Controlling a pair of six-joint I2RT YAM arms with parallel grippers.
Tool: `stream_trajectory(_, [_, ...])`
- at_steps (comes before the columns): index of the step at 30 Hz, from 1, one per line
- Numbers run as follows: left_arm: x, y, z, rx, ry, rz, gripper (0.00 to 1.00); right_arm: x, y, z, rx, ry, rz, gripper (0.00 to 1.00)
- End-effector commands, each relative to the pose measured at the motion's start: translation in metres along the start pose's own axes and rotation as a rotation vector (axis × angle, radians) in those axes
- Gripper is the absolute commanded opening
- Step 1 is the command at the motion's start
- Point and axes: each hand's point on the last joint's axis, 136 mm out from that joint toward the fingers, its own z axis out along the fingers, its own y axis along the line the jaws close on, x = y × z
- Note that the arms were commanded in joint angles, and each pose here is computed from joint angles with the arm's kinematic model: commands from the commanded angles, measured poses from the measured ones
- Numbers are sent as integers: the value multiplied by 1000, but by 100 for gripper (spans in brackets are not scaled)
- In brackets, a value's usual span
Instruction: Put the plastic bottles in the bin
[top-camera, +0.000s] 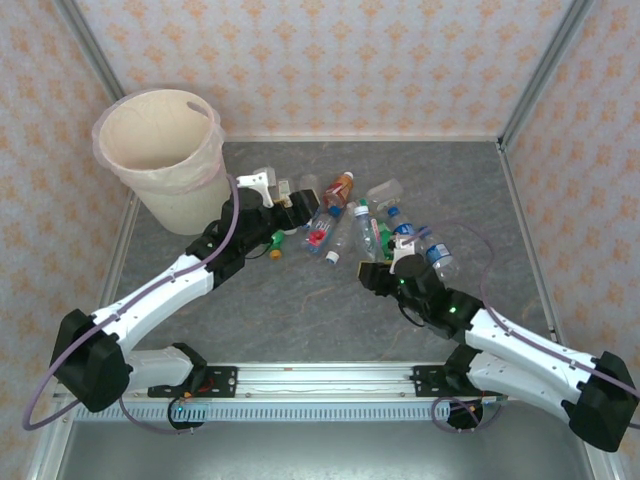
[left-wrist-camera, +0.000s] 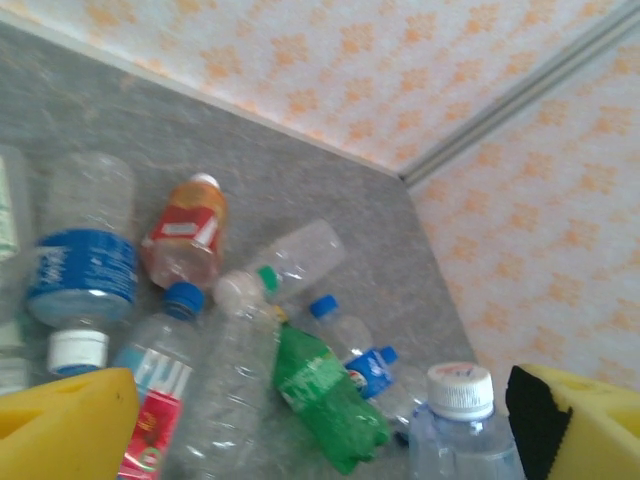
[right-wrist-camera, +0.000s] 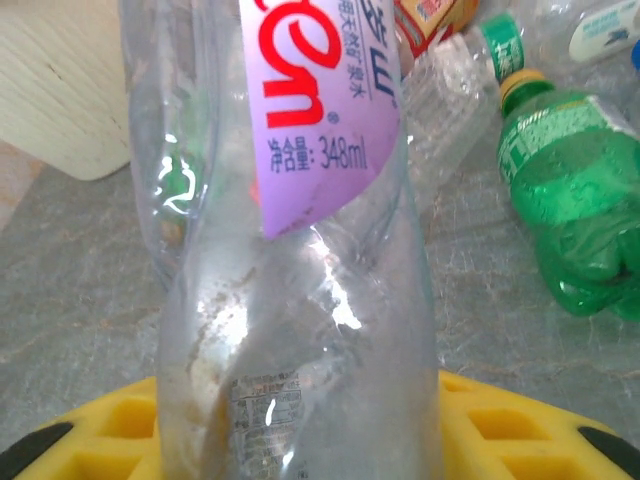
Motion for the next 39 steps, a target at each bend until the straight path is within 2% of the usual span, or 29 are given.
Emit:
stream_trajectory(1, [25, -26, 11, 144, 93, -33, 92, -26, 9, -8, -9, -90, -23, 46])
stream_trajectory(6, [52, -57, 24, 238, 178, -7, 89, -35, 18, -8, -34, -107, -43, 46])
stream_trajectory(13, [62, -86, 27, 331, 191, 6, 85, -32, 23, -1, -47, -78, -56, 46])
stream_trajectory(22, [46, -92, 31, 315, 145, 40, 79, -25, 32, -3, -111, -57, -71, 46])
stream_trajectory(29, [26, -89, 45, 316, 103, 17, 70, -24, 36, -5, -137, -47, -72, 46])
stream_trajectory(36, [37, -92, 57, 351, 168, 15, 62, -24, 36, -6, -140, -50, -72, 46])
stream_trajectory(39, [39, -96, 56, 377, 180, 21, 54, -22, 36, -5, -138, -41, -74, 46])
